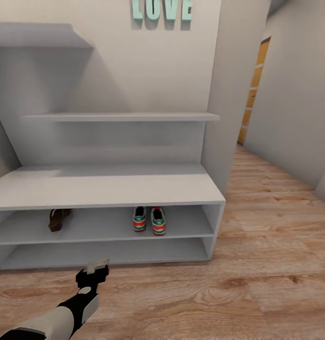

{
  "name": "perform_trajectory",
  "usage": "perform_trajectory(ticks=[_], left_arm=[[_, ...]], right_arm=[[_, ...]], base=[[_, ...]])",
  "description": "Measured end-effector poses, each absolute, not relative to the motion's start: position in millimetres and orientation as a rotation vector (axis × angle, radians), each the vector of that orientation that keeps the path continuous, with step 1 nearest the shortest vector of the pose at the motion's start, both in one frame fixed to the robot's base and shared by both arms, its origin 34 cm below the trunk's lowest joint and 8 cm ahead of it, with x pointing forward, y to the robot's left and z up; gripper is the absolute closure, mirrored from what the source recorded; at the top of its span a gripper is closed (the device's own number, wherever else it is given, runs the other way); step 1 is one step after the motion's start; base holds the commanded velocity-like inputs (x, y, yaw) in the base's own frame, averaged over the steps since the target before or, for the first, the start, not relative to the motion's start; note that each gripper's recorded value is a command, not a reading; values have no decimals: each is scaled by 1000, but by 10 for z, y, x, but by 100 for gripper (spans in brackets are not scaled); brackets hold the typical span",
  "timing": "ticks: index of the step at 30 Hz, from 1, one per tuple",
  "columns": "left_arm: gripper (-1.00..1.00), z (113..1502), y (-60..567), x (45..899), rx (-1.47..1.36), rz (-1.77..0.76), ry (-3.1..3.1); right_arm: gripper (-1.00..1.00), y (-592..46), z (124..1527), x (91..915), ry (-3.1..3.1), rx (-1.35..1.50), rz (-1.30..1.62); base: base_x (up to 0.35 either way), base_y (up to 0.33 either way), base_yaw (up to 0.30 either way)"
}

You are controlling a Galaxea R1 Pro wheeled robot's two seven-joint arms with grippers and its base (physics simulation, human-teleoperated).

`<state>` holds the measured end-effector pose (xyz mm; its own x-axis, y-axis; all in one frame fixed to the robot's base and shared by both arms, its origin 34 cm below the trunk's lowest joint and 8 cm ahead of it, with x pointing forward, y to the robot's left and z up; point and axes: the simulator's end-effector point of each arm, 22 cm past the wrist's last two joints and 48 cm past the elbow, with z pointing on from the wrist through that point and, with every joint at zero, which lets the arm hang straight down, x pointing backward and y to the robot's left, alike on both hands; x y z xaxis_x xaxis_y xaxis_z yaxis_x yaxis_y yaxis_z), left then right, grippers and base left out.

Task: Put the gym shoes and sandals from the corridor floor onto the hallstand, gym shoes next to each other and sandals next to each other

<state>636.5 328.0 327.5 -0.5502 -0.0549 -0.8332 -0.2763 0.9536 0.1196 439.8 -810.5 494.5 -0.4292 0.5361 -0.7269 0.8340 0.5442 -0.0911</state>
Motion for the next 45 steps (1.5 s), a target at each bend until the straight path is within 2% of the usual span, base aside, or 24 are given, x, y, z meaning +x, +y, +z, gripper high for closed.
perform_trajectory(ticks=[45], left_arm=[[-100, 3273, 3284, 6364, -235, 293, 2143]], right_arm=[[100, -8103, 4941, 4399, 2132, 1101, -590]], base=[[-134, 292, 0]])
